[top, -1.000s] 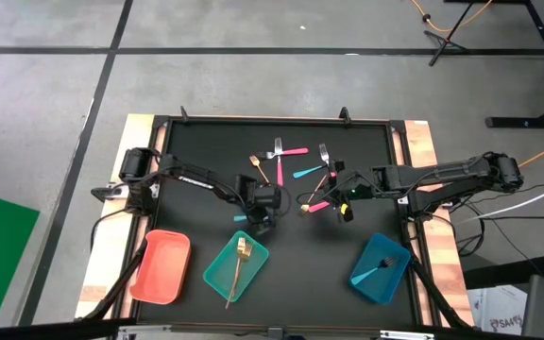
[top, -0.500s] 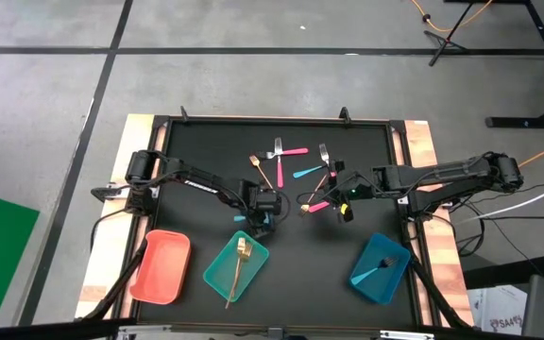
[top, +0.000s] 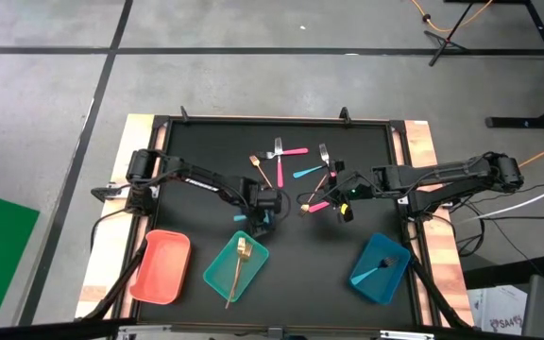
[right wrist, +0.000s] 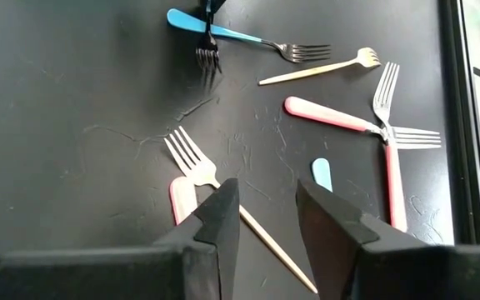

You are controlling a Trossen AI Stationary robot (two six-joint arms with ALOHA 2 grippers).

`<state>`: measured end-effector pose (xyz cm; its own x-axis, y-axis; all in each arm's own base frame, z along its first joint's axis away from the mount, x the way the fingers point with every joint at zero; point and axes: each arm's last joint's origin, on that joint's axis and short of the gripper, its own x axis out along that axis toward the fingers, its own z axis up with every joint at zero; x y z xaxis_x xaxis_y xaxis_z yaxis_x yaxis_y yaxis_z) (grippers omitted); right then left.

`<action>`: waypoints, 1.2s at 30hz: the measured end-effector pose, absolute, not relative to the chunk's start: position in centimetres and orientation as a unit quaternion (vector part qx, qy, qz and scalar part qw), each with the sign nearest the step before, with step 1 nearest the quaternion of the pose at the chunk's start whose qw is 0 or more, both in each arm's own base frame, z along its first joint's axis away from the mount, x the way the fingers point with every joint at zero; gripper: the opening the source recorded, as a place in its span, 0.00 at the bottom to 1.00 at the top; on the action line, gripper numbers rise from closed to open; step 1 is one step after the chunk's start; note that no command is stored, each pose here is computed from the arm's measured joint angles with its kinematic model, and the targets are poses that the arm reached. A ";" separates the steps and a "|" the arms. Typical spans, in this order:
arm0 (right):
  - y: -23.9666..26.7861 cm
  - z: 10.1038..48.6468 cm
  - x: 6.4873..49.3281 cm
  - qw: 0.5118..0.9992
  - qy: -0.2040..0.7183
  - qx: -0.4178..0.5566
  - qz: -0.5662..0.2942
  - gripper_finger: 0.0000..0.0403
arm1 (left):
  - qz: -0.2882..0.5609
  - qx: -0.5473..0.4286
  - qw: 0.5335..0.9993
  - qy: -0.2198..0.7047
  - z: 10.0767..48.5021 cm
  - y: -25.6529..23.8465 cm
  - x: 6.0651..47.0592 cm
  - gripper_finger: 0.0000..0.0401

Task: Sort silverware by color (type)
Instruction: Put the blue fork into the blue bin

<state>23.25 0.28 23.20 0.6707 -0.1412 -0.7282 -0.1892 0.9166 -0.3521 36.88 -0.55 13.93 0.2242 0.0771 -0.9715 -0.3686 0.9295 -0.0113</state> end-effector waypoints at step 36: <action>0.3 25.1 24.8 0.951 0.269 0.110 -0.106 0.28 | 0.287 -0.220 0.885 0.293 21.1 0.9 39.4 0.00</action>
<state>24.82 0.31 25.08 0.8322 -0.1431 -0.5357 0.2611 0.9534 0.1510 39.42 0.92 21.07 0.6628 0.3792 -0.6457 -0.6375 0.7382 -0.2208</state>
